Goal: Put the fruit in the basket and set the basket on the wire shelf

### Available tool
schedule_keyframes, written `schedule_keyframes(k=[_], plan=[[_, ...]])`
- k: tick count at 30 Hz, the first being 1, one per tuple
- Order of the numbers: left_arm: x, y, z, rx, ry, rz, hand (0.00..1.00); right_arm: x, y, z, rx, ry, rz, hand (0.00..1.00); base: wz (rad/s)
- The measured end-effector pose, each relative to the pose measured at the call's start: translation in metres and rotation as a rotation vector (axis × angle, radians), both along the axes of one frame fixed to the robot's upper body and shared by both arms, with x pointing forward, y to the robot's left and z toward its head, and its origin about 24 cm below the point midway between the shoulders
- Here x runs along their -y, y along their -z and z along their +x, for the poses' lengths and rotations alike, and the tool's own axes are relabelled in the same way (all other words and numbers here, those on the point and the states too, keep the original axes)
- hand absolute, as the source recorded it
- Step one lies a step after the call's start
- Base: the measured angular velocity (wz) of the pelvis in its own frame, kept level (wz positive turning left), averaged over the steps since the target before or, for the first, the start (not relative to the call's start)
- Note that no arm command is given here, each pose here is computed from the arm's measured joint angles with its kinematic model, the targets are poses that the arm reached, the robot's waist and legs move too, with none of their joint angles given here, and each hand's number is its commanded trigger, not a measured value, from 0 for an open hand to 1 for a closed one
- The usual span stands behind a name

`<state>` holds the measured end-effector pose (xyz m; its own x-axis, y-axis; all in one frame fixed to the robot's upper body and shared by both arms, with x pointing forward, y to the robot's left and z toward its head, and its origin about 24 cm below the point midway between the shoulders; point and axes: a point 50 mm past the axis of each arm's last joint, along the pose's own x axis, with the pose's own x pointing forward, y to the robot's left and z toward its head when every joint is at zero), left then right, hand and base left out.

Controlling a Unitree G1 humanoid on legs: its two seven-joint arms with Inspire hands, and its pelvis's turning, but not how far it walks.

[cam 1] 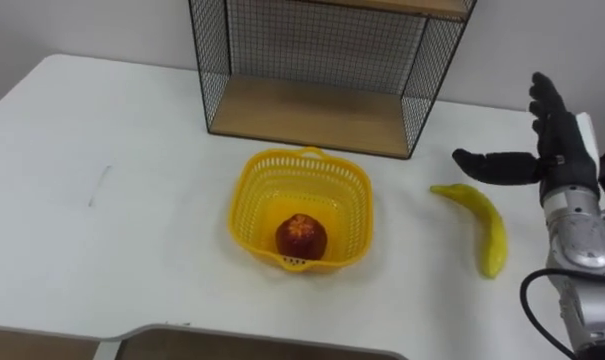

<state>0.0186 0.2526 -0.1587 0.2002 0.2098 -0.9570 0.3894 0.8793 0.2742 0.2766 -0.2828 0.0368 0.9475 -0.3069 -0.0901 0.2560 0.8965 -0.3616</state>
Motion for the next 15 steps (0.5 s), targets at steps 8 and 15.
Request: schedule_keyframes(k=[8,15], plan=[[-0.003,0.000,-0.002,-0.015,-0.024,0.009,0.00,0.005,0.019,0.001,-0.116,-0.017,0.033,0.00,0.00],[-0.003,0.000,-0.003,-0.024,-0.027,0.012,0.00,0.009,0.031,0.002,-0.201,-0.032,0.062,0.00,0.00]])
